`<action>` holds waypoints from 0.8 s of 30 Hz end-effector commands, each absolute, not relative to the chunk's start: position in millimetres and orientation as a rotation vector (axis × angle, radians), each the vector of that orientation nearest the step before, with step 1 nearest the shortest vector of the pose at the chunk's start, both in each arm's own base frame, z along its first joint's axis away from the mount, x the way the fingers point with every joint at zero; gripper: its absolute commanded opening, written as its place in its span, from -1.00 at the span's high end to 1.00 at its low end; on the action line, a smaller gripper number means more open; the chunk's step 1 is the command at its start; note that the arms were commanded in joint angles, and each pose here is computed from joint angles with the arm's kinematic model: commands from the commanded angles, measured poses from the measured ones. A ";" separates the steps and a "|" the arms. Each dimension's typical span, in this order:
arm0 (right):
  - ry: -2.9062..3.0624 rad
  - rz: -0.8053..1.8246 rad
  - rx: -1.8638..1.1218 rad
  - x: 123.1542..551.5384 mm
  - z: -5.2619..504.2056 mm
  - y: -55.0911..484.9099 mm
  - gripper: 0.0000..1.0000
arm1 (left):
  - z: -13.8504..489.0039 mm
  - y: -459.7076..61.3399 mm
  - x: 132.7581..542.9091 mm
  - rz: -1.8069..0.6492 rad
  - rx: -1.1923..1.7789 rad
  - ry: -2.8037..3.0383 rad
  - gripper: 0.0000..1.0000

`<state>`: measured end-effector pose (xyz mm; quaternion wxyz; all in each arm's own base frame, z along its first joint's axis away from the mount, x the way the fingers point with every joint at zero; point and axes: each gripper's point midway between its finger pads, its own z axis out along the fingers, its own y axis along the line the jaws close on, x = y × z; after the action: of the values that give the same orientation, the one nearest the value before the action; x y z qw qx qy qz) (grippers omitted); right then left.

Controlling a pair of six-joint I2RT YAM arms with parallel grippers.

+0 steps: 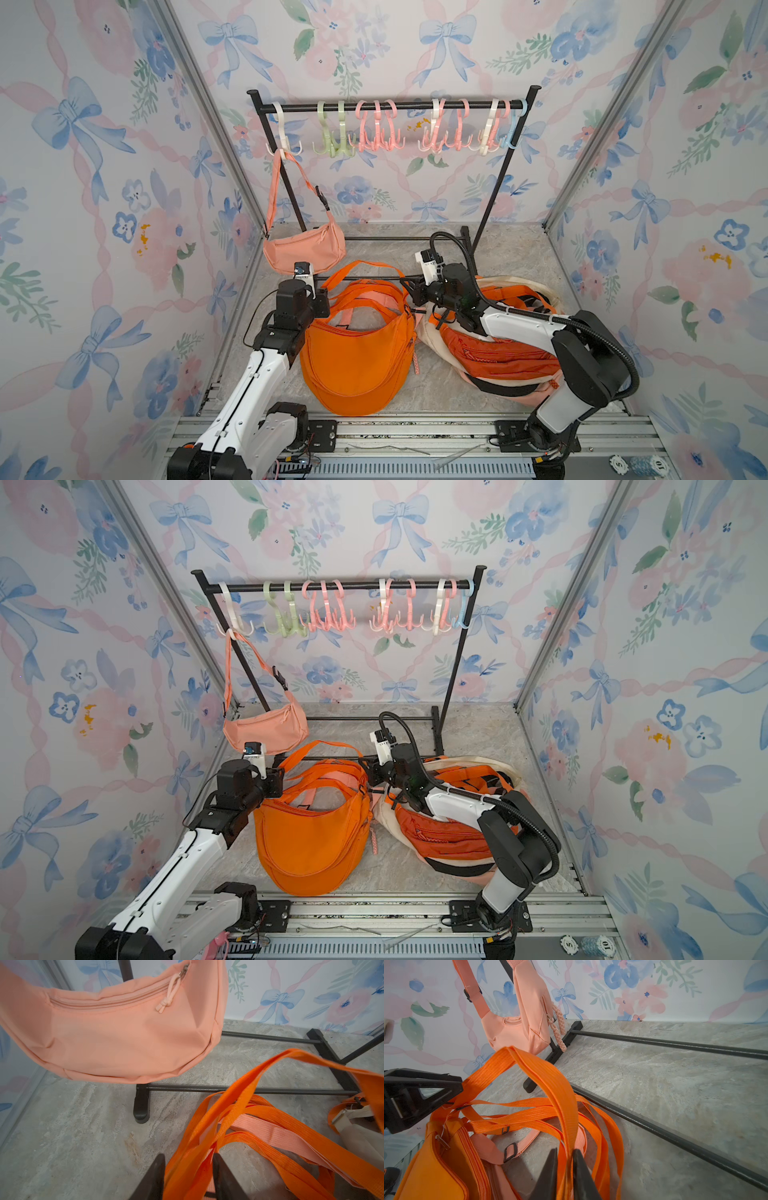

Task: Take the bag off the hook
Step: Place the bag inside the bag.

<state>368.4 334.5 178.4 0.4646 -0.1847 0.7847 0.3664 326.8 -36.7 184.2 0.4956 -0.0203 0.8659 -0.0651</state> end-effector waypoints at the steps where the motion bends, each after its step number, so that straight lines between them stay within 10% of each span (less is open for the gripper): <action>1: 1.873 0.965 -0.442 375.7 193.0 336.5 0.46 | 194.3 -36.9 330.5 -0.177 -0.050 2.064 0.07; 10: 1.852 0.949 -0.485 370.5 211.9 331.9 -0.29 | 243.6 -21.7 318.7 -0.118 -0.103 1.901 -0.16; 24: 1.718 0.944 -0.637 349.0 289.4 356.5 -0.50 | 340.0 28.3 327.0 0.161 -0.261 1.534 -0.23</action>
<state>363.3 348.6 272.5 0.5125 -0.2359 0.7278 0.3897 322.9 10.8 306.9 0.6754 -0.0894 0.7315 0.0283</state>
